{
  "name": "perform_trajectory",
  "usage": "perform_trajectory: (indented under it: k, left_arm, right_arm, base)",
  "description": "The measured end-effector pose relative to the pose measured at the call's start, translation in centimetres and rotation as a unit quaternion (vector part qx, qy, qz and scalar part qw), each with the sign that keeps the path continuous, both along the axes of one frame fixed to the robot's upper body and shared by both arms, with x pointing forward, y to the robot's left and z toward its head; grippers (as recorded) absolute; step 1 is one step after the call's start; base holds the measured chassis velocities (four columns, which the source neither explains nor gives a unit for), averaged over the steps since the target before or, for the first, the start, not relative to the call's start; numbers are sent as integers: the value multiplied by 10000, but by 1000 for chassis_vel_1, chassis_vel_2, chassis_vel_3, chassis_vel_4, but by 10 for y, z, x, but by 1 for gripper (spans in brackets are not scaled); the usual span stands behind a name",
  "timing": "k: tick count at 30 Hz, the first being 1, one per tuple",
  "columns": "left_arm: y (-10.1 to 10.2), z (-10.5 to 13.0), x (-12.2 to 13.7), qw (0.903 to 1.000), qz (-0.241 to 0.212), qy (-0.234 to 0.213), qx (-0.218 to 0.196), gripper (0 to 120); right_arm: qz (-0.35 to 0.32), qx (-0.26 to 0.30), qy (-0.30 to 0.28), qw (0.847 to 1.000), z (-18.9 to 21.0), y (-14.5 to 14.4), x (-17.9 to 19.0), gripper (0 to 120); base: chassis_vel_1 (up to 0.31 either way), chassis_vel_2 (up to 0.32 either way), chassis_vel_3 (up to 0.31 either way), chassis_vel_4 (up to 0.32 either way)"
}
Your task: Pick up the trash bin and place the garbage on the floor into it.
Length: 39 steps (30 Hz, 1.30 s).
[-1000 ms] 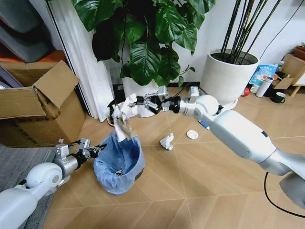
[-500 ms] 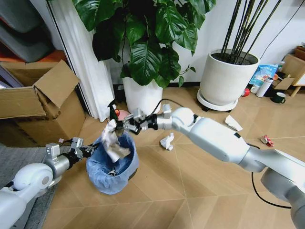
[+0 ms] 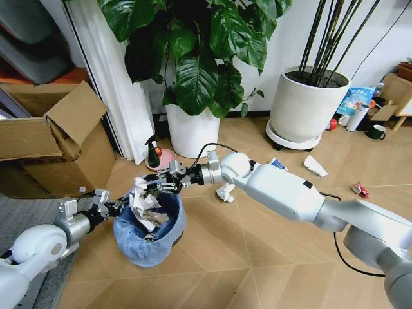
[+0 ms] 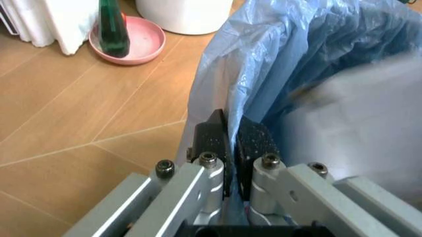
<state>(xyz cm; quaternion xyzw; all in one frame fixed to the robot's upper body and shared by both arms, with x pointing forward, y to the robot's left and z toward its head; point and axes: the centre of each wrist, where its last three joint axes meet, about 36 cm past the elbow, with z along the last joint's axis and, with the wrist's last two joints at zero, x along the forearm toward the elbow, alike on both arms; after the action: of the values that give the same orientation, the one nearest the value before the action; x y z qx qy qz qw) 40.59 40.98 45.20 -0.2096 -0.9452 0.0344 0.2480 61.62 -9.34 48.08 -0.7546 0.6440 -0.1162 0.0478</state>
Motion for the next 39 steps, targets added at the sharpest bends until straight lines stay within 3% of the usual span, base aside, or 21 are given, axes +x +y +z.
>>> perform_trajectory:
  k: [4, 6, 11, 14, 16, 17, 19, 20, 23, 26, 28, 30, 32, 33, 34, 35, 37, 39]
  left_arm:
    - [0, 2, 1, 10000, 1, -26, 3, 0]
    - [0, 3, 3, 10000, 10, -49, -11, 0]
    - [1, 3, 1, 10000, 45, -52, -22, 0]
    - [0, 3, -2, 9999, 81, -105, -40, 0]
    - [0, 4, -3, 9999, 86, -124, -43, 0]
    - [-1, 6, -4, 9997, 104, -187, -66, 0]
    - [-2, 10, -5, 9995, 125, -269, -93, 0]
    - [-2, 10, -5, 9995, 125, -269, -93, 0]
    - [-4, 17, -6, 9990, 146, -400, -148, 0]
    - [-5, 19, -6, 9987, 158, -445, -172, 0]
    - [-6, 20, -7, 9983, 200, -512, -198, 0]
    - [-7, 20, -7, 9982, 215, -529, -197, 0]
    - [-8, 18, -8, 9980, 260, -542, -194, 0]
    - [-8, 18, -8, 9980, 260, -542, -194, 0]
    - [-9, 16, -9, 9980, 285, -537, -189, 0]
    - [-9, 16, -9, 9980, 285, -537, -189, 0]
    - [-9, 14, -10, 9979, 316, -526, -187, 0]
    - [-11, 13, -11, 9980, 320, -505, -183, 0]
  right_arm:
    - [18, -142, -7, 9999, -2, -10, 1, 50]
    - [3, -179, -5, 9998, -3, -16, 1, 63]
    - [-206, -21, -5, 9998, -1, -21, 6, 78]
    - [-1075, 256, 4, 9939, -4, -51, 22, 91]
    - [-1282, 298, 29, 9913, -8, -60, 25, 93]
    - [-1851, 372, 98, 9820, -19, -87, 29, 98]
    - [-2570, 469, 229, 9650, -40, -122, 25, 100]
    - [-2570, 469, 229, 9650, -40, -122, 25, 100]
    - [-3506, 548, 577, 9331, -81, -168, -3, 100]
    - [-3798, 564, 723, 9205, -93, -181, -17, 100]
    - [-4305, 672, 941, 8951, -106, -204, -41, 100]
    - [-4406, 687, 973, 8898, -108, -210, -46, 100]
    - [-4842, 714, 1065, 8655, -119, -228, -64, 100]
    - [-4842, 714, 1065, 8655, -119, -228, -64, 100]
    - [-5228, 693, 1139, 8419, -132, -243, -80, 100]
    - [-5228, 693, 1139, 8419, -132, -243, -80, 100]
    - [-5700, 668, 1426, 8064, -158, -253, -108, 100]
    - [-5953, 666, 1539, 7858, -174, -251, -124, 100]
  base:
    - [0, 0, 0, 0]
    - [0, 0, 0, 0]
    - [0, 0, 0, 0]
    - [0, 0, 0, 0]
    - [0, 0, 0, 0]
    - [0, 0, 0, 0]
    - [0, 0, 0, 0]
    - [0, 0, 0, 0]
    - [0, 0, 0, 0]
    - [0, 0, 0, 0]
    - [0, 0, 0, 0]
    - [0, 0, 0, 0]
    - [0, 0, 0, 0]
    - [0, 0, 0, 0]
    - [0, 0, 0, 0]
    - [0, 0, 0, 0]
    - [0, 0, 0, 0]
    - [0, 0, 0, 0]
